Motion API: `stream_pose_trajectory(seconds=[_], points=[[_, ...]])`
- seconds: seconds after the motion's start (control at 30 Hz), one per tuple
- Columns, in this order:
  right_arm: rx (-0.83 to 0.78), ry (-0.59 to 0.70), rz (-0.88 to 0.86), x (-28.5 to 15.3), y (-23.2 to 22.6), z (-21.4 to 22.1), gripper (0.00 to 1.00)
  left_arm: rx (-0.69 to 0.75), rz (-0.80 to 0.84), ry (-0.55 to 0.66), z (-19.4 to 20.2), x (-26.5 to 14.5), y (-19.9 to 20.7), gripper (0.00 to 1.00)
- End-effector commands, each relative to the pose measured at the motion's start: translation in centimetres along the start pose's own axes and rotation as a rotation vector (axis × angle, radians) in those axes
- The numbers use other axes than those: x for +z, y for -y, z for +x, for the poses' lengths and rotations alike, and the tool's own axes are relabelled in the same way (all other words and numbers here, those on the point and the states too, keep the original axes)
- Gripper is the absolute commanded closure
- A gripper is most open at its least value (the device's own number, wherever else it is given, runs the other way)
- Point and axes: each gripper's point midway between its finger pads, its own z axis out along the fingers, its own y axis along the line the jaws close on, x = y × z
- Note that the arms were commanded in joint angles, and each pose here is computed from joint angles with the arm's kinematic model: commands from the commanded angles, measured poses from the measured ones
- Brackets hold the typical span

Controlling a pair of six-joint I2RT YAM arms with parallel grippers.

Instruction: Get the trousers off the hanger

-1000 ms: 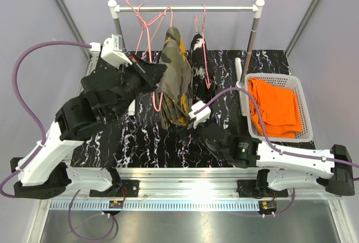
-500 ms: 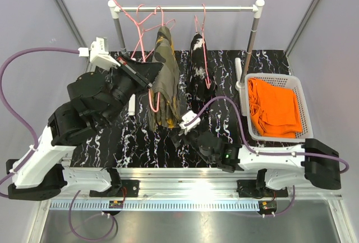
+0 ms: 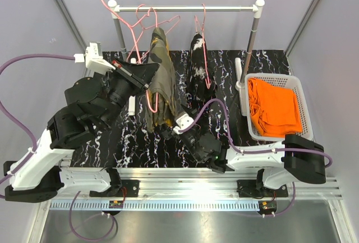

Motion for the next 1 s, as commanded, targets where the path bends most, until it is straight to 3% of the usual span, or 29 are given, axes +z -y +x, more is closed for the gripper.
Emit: stream_pose_trajectory(seconds=[0.0, 0.23, 0.6, 0.77, 0.97], points=[[0.085, 0.174, 0.090, 0.9, 2.1, -7.4, 0.01, -0.170, 0.098, 0.143, -4.9, -1.1, 3.1, 1.00], [0.159, 0.237, 0.051, 0.9, 2.6, -12.0, 0.01, -0.142, 0.041, 0.143, -3.9, -0.4, 1.8, 1.00], [0.191, 0.098, -0.069, 1.3, 0.0, -11.0, 0.01, -0.130, 0.045, 0.159, -5.1, -0.4, 2.8, 1.00], [0.175, 0.064, -0.265, -0.3, -2.0, -12.1, 0.01, -0.106, 0.038, 0.152, -5.3, -0.5, 2.9, 1.00], [0.232, 0.102, -0.191, -1.5, 1.5, -15.3, 0.00, -0.097, 0.041, 0.134, -5.0, -0.6, 2.9, 1.00]])
